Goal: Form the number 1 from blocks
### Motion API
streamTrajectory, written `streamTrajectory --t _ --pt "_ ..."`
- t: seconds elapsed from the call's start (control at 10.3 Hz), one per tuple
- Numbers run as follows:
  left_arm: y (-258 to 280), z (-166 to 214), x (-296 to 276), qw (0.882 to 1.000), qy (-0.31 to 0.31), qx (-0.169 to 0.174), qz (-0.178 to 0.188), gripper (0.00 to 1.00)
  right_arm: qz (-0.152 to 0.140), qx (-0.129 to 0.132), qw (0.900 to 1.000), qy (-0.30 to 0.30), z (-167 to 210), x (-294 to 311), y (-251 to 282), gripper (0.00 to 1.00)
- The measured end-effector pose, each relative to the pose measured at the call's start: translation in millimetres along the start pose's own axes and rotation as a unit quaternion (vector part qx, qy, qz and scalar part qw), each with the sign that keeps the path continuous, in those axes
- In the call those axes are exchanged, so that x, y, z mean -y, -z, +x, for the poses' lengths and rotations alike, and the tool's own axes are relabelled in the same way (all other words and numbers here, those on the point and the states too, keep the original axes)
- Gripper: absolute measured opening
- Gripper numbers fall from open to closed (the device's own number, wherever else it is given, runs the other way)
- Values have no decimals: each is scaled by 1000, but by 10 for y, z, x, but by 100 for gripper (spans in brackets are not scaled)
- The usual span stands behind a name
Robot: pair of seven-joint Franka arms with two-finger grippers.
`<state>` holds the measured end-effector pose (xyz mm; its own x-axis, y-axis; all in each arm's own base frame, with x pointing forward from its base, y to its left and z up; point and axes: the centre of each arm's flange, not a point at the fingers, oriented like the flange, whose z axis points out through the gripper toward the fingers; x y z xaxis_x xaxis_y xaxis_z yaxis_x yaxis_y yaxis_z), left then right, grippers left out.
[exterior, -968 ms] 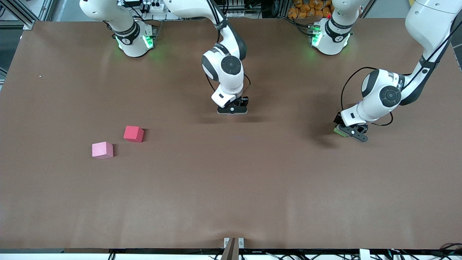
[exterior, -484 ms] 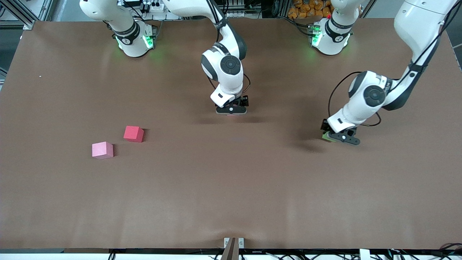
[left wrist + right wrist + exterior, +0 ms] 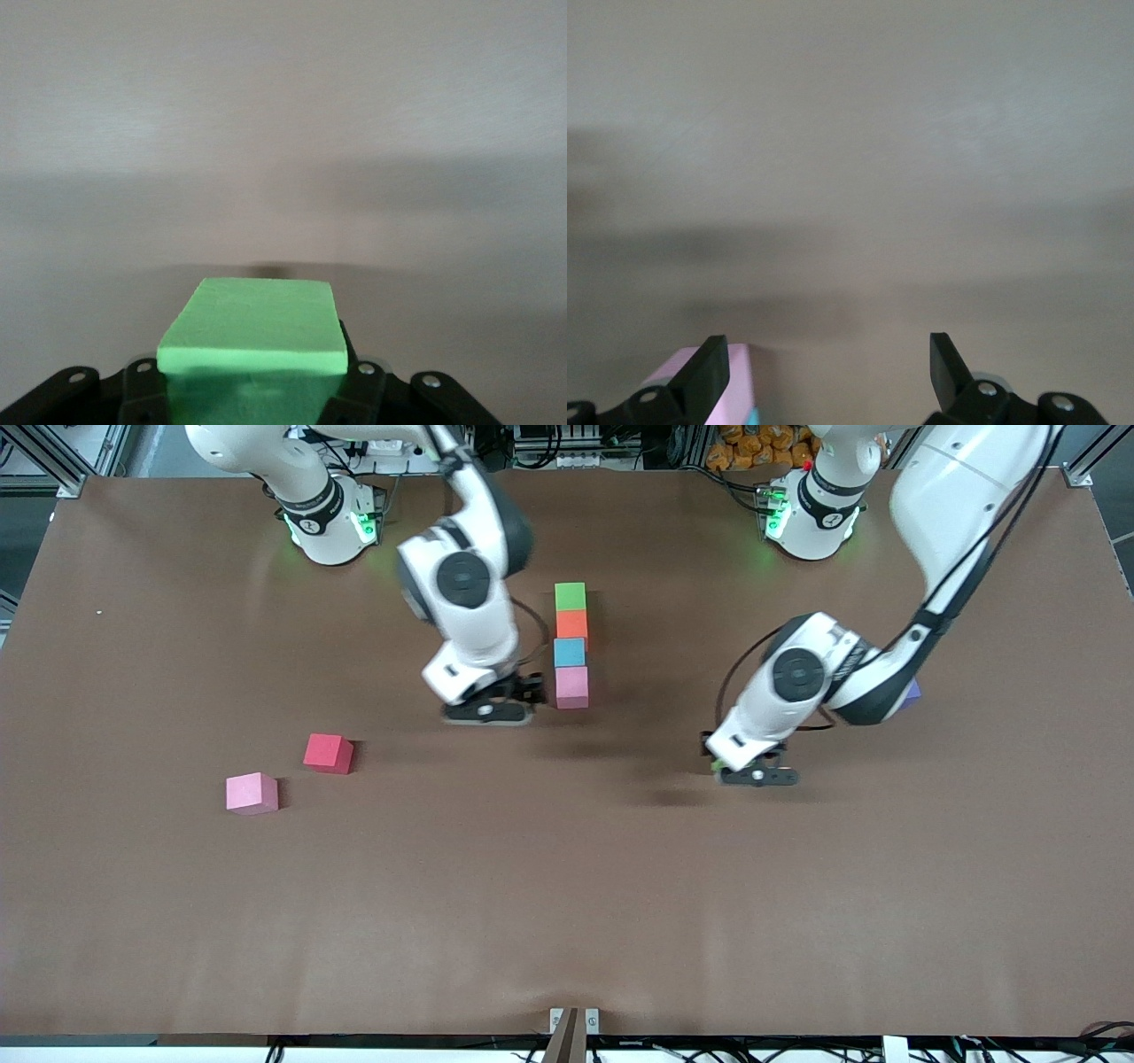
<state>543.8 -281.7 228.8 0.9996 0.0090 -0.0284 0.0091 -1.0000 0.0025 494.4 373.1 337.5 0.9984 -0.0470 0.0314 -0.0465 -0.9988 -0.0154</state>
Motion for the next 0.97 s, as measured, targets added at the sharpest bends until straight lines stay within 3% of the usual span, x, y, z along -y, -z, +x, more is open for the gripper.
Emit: streamTrajectory --t 0.48,0.97 --pt "-77 -173 -1209 997 61 23 -44 61 -5 -12 1000 14 817 -1810 186 100" --pt "-439 -500 -1981 996 82 21 -24 61 -11 -18 995 95 972 -2990 122 100"
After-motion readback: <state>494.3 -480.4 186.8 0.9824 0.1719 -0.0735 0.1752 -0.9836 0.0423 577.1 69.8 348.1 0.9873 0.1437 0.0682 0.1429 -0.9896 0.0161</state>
